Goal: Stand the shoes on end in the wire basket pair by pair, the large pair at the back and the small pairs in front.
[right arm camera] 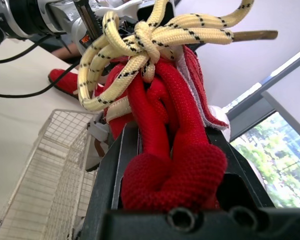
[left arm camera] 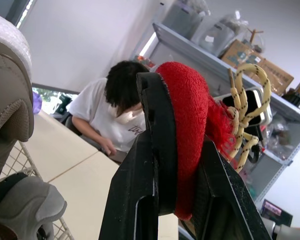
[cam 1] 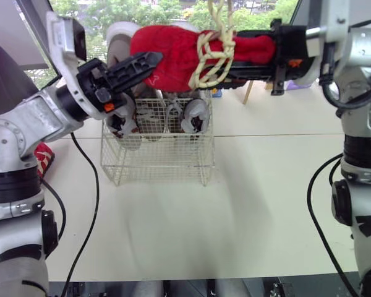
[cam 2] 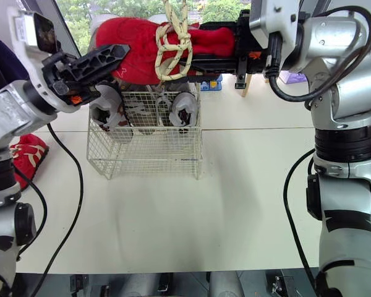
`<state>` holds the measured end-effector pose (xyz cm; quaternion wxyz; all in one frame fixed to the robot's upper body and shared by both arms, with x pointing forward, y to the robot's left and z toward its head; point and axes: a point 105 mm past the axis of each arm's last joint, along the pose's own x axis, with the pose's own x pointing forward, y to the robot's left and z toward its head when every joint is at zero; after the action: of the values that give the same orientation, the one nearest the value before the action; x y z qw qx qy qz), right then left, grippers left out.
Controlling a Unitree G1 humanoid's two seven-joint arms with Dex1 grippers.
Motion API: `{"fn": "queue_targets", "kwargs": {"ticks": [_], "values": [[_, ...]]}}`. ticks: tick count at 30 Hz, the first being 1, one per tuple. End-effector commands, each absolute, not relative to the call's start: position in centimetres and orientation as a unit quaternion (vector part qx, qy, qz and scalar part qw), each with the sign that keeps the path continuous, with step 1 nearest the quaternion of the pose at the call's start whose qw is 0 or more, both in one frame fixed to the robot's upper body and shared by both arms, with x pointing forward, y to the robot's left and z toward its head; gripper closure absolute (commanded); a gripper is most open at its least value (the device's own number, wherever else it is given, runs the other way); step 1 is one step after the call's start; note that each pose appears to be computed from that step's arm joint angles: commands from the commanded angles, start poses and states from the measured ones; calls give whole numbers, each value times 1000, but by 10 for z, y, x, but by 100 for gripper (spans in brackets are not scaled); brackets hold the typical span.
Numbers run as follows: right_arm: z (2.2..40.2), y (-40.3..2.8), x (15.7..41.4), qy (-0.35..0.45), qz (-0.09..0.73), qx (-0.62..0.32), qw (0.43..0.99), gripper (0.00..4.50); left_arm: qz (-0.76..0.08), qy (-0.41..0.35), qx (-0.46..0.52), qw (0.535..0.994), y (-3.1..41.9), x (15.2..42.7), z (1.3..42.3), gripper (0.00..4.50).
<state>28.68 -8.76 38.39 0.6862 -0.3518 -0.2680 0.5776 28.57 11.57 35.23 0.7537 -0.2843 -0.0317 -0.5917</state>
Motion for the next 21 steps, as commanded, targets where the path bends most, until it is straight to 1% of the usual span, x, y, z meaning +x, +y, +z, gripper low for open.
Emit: {"fn": "queue_targets", "kwargs": {"ticks": [1, 2, 3, 4, 5, 6, 7, 9, 12, 14, 16, 21], "values": [[390, -90, 277, -281, 581, -327, 691, 227, -583, -77, -301, 751, 119, 278, 366, 427], [392, -95, 279, -281, 574, -308, 705, 188, -577, -85, -309, 751, 121, 278, 367, 427], [396, -101, 283, -279, 567, -275, 725, 134, -568, -95, -322, 752, 123, 278, 368, 427], [402, -115, 290, -285, 549, -203, 759, 94, -551, -115, -342, 752, 130, 279, 371, 427], [402, -127, 296, -282, 539, -137, 782, 60, -534, -135, -363, 751, 137, 279, 374, 427], [401, -135, 300, -281, 534, -74, 794, 4, -521, -154, -383, 747, 143, 279, 377, 427], [400, -139, 301, -286, 532, 9, 797, 4, -507, -174, -399, 744, 148, 278, 380, 427], [394, -135, 297, -281, 547, 132, 777, 4, -488, -200, -423, 737, 150, 278, 384, 427], [385, -124, 296, -275, 536, 281, 747, 4, -481, -225, -454, 715, 144, 272, 388, 427], [378, -110, 296, -263, 527, 353, 727, 4, -487, -225, -463, 705, 133, 270, 387, 427], [375, -97, 294, -252, 524, 382, 718, 4, -490, -219, -465, 704, 125, 270, 383, 427], [378, -80, 288, -244, 530, 403, 706, 4, -495, -197, -458, 712, 114, 275, 371, 427]]}}
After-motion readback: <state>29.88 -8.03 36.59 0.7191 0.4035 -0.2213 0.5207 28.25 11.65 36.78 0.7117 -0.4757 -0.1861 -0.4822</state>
